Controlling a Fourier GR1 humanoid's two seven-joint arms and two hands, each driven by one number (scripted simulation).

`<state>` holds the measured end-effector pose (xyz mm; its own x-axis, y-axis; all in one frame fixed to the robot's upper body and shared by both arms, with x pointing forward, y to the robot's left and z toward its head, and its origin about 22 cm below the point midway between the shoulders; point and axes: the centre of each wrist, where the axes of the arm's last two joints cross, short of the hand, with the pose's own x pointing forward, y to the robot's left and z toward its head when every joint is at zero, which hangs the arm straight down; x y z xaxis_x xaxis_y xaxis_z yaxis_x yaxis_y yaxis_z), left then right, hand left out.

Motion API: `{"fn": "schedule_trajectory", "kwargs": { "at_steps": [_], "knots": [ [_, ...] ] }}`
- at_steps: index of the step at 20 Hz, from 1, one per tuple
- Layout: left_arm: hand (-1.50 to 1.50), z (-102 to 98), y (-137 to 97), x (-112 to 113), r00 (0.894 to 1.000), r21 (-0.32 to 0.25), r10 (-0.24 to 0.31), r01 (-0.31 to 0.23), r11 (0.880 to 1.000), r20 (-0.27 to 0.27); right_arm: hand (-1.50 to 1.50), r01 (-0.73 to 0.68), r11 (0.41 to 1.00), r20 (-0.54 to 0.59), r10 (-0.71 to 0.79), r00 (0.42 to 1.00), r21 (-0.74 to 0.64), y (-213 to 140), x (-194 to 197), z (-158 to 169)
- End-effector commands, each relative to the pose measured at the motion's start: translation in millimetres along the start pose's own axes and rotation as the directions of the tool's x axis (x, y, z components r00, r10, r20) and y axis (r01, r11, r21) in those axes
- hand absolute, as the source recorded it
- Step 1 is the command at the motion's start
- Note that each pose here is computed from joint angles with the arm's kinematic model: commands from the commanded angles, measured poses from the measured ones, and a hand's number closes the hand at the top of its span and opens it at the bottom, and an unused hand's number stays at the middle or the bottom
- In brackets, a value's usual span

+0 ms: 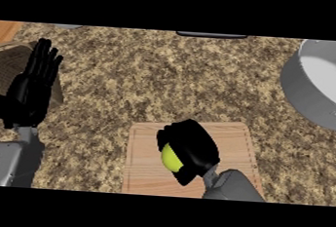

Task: Pick the pear from the cutting board and place it in the pot

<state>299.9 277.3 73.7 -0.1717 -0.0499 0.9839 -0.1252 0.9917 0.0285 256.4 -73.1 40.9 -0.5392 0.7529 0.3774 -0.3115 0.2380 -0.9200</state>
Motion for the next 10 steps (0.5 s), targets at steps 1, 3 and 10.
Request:
{"fn": "schedule_trajectory", "kwargs": {
  "at_steps": [1,3,10],
  "knots": [
    [0.00,5.6,-3.3,2.3,1.000,0.011,0.002,-0.002,1.000,-0.006,1.50,-0.067,0.976,-0.047,0.059,0.997,-0.205,-21.9,24.2,36.8],
    [0.00,5.9,12.2,2.1,1.000,0.006,-0.013,0.013,1.000,-0.005,1.50,-0.099,0.948,-0.130,0.062,0.990,-0.302,-48.1,29.9,49.5],
    [0.00,3.6,0.7,9.8,1.000,0.006,-0.008,0.008,1.000,0.019,1.50,-0.231,0.780,-0.342,0.024,0.939,-0.581,-80.7,6.3,94.5]
  ]
}}
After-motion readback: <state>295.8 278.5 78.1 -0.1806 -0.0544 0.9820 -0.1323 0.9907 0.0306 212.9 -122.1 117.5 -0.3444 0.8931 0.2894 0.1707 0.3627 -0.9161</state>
